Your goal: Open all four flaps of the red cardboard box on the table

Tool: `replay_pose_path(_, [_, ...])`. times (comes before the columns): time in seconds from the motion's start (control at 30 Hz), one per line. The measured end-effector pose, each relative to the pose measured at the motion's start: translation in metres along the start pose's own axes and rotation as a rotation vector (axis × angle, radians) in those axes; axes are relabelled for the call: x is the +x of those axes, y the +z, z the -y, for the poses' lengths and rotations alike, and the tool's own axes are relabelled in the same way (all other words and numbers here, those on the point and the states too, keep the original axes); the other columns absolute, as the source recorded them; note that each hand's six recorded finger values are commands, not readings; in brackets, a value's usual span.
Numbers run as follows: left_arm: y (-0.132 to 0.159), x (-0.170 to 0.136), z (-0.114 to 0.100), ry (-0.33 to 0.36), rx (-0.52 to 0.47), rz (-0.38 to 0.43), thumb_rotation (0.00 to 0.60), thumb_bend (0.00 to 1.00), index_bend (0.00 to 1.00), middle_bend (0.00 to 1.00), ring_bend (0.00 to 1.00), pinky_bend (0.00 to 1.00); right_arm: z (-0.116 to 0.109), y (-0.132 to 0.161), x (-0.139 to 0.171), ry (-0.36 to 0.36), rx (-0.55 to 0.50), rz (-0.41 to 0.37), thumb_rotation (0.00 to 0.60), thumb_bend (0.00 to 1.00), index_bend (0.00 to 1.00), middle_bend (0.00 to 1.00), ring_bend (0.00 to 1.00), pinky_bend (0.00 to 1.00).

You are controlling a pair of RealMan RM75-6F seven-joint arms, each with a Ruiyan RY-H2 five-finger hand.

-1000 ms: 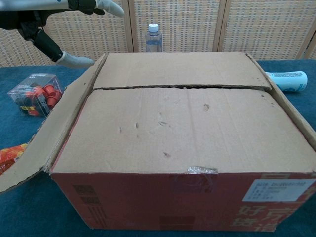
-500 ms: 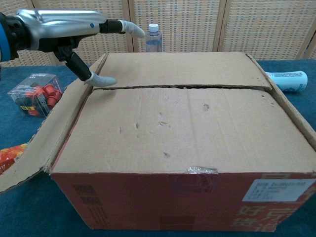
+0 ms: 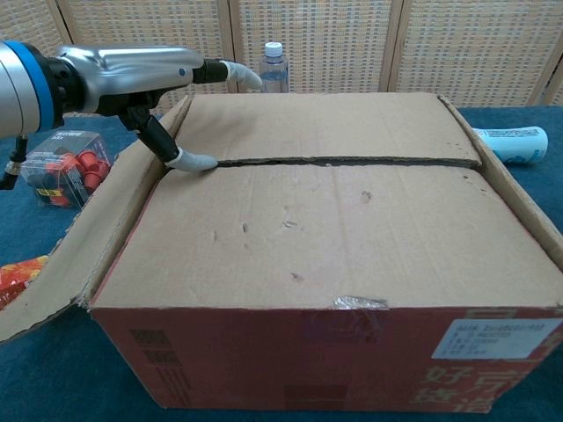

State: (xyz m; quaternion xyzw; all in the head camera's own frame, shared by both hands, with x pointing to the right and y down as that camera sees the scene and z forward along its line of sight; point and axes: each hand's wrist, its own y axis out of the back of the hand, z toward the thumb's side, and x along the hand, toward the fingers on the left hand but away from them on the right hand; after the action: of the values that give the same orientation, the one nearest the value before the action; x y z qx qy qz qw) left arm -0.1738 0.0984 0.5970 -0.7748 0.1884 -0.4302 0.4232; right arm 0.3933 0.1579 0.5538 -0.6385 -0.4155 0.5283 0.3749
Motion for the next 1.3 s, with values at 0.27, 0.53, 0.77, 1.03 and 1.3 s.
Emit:
replay_pose_path(0.27, [0.0012, -0.0023, 0.0008, -0.009, -0.002, 0.003, 0.484, 0.31, 0.0, 0.0, 0.0, 0.0, -0.0001, -0.0006, -0.0002, -0.001, -0.005, 0.0, 0.6, 0.96, 0.07, 0.04, 0.0, 0.0])
replay_pose_path(0.53, [-0.0011, -0.0037, -0.0008, -0.006, -0.01, -0.004, 0.484, 0.31, 0.0, 0.0, 0.0, 0.0, 0.0002, -0.0022, 0.0004, 0.0, -0.007, 0.005, 0.6, 0.96, 0.07, 0.04, 0.0, 0.0])
replay_pose_path(0.77, [-0.0041, -0.0055, -0.0047, 0.001, -0.029, -0.009, 0.484, 0.31, 0.0, 0.0, 0.0, 0.0, 0.0003, -0.0033, 0.0006, 0.001, -0.005, 0.01, 0.6, 0.96, 0.07, 0.04, 0.0, 0.0])
replay_pose_path(1.03, [-0.008, -0.0033, -0.0029, -0.007, -0.006, -0.019, 0.484, 0.31, 0.0, 0.0, 0.0, 0.0, -0.0003, -0.0032, 0.001, -0.001, -0.008, 0.011, 0.6, 0.96, 0.07, 0.04, 0.0, 0.0])
replay_pose_path(1.3, [-0.0083, 0.0031, -0.0053, 0.012, -0.006, -0.035, 0.485, 0.31, 0.0, 0.0, 0.0, 0.0, -0.0022, -0.0049, 0.0028, -0.007, -0.008, 0.018, 0.6, 0.96, 0.07, 0.04, 0.0, 0.0])
